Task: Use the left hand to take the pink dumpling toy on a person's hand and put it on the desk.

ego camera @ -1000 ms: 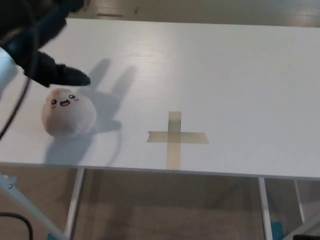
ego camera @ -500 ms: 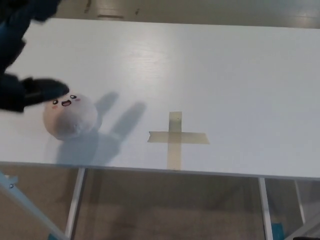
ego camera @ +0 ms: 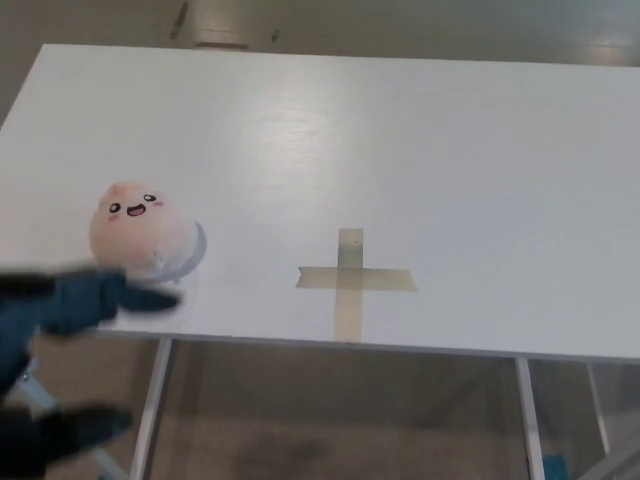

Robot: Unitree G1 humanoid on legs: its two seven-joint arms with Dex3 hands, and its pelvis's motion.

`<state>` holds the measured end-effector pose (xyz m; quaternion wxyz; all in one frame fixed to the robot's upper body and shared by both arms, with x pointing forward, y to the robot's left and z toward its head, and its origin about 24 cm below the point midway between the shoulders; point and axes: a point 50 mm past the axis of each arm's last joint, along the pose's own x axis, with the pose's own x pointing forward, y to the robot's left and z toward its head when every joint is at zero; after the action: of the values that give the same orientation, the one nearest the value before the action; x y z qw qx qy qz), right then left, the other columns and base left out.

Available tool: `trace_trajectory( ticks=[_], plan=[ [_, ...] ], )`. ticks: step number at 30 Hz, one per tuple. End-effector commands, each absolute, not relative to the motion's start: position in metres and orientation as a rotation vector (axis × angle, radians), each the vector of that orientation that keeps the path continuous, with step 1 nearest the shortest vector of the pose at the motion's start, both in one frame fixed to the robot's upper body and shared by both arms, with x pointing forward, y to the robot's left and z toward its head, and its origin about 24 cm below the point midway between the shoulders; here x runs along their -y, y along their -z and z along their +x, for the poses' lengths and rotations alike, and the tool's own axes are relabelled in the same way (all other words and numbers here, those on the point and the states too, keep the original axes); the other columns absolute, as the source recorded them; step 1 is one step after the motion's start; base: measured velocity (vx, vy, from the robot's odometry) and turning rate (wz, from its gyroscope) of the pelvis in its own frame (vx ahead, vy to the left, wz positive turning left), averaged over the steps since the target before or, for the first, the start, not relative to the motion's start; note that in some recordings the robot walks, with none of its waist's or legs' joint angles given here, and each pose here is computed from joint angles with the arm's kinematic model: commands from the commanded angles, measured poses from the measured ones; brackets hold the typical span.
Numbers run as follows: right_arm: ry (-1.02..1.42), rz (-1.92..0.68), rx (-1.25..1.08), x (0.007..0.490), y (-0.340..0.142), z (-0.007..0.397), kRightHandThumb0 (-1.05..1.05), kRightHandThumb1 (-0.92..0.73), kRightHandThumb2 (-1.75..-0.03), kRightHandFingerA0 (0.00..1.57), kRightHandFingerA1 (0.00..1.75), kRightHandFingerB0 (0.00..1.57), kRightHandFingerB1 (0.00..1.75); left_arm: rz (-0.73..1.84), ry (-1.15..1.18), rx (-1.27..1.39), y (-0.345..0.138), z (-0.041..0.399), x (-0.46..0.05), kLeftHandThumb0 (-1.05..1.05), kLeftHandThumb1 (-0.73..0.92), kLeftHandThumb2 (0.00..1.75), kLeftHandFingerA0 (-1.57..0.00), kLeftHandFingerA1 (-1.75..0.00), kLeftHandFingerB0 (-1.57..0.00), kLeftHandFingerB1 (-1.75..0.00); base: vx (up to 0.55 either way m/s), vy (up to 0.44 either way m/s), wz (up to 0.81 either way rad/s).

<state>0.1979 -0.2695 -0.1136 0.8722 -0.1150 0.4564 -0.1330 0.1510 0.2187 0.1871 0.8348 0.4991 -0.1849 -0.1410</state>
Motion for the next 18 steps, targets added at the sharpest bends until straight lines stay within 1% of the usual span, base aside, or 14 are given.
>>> trace_trajectory(
  ticks=[1, 5, 7, 8, 9, 10, 11, 12, 13, 14, 15, 16, 18],
  plan=[
    [0.257, -0.311, -1.03, 0.271, 0.127, 0.169, -0.24, -0.7, -0.61, 0.7, 0.47, 0.58, 0.44, 0.863, 0.492, 0.151, -0.126, 0.094, -0.228, -0.42, 0.52, 0.58, -0.77, -0.51, -0.64, -0.43, 0.0, 0.0, 0.0],
    [0.251, -0.314, -1.038, 0.271, 0.129, 0.165, -0.24, -0.71, -0.61, 0.69, 0.47, 0.55, 0.42, 0.838, 0.378, -0.092, -0.058, 0.11, -0.247, -0.37, 0.55, 0.57, -0.8, -0.48, -0.67, -0.43, 0.0, 0.0, 0.0],
    [0.247, -0.321, -1.042, 0.271, 0.13, 0.163, -0.24, -0.71, -0.61, 0.69, 0.46, 0.55, 0.42, 0.769, 0.309, -0.231, -0.019, 0.123, -0.258, -0.35, 0.56, 0.56, -0.82, -0.48, -0.64, -0.41, 0.0, 0.0, 0.0],
    [0.247, -0.323, -1.044, 0.271, 0.13, 0.163, -0.24, -0.71, -0.61, 0.7, 0.46, 0.57, 0.43, 0.715, 0.266, -0.297, -0.002, 0.129, -0.262, -0.43, 0.48, 0.75, -0.71, -0.58, -0.54, -0.51, 0.0, 0.0, 0.0],
    [0.247, -0.324, -1.045, 0.271, 0.13, 0.162, -0.24, -0.71, -0.61, 0.7, 0.46, 0.57, 0.43, 0.678, 0.241, -0.333, 0.007, 0.132, -0.264, -0.43, 0.48, 0.75, -0.71, -0.58, -0.54, -0.51, 0.0, 0.0, 0.0],
    [0.241, -0.325, -1.053, 0.269, 0.131, 0.161, -0.25, -0.71, -0.6, 0.7, 0.46, 0.58, 0.43, 0.547, 0.126, -0.462, 0.032, 0.14, -0.272, -0.46, 0.48, 0.75, -0.55, -0.52, -0.43, -0.47, 0.0, 0.0, 0.0],
    [0.239, -0.325, -1.055, 0.268, 0.132, 0.16, -0.25, -0.71, -0.6, 0.7, 0.46, 0.58, 0.43, 0.517, 0.101, -0.492, 0.037, 0.142, -0.273, -0.46, 0.48, 0.75, -0.55, -0.52, -0.43, -0.47, 0.0, 0.0, 0.0],
    [0.239, -0.325, -1.057, 0.268, 0.132, 0.159, -0.25, -0.71, -0.61, 0.7, 0.47, 0.58, 0.43, 0.481, 0.062, -0.553, 0.048, 0.147, -0.276, -0.48, 0.57, 0.57, -0.48, -0.38, -0.43, -0.35, 0.0, 0.0, 0.0],
    [0.241, -0.324, -1.055, 0.268, 0.132, 0.159, -0.25, -0.71, -0.61, 0.7, 0.47, 0.58, 0.43, 0.467, 0.037, -0.61, 0.056, 0.154, -0.278, -0.57, 0.47, 0.82, -0.41, -0.51, -0.31, -0.45, 0.0, 0.0, 0.0],
    [0.242, -0.323, -1.053, 0.269, 0.132, 0.159, -0.25, -0.71, -0.61, 0.7, 0.47, 0.58, 0.43, 0.459, 0.021, -0.65, 0.062, 0.159, -0.279, -0.57, 0.47, 0.82, -0.41, -0.51, -0.31, -0.45, 0.0, 0.0, 0.0],
    [0.244, -0.322, -1.052, 0.269, 0.132, 0.159, -0.25, -0.71, -0.61, 0.7, 0.47, 0.58, 0.43, 0.46, 0.001, -0.703, 0.07, 0.164, -0.281, -0.53, 0.58, 0.58, -0.4, -0.36, -0.4, -0.34, 0.0, 0.0, 0.0],
    [0.244, -0.322, -1.052, 0.269, 0.132, 0.159, -0.25, -0.71, -0.61, 0.7, 0.47, 0.58, 0.43, 0.46, 0.001, -0.703, 0.07, 0.164, -0.281, -0.53, 0.58, 0.58, -0.4, -0.36, -0.4, -0.34, 0.0, 0.0, 0.0],
    [0.238, -0.329, -1.049, 0.268, 0.132, 0.158, -0.25, -0.71, -0.6, 0.71, 0.47, 0.58, 0.43, 0.462, -0.06, -0.823, 0.087, 0.17, -0.291, -0.56, 0.56, 0.58, -0.39, -0.36, -0.38, -0.34, 0.0, 0.0, 0.0]
  ],
)
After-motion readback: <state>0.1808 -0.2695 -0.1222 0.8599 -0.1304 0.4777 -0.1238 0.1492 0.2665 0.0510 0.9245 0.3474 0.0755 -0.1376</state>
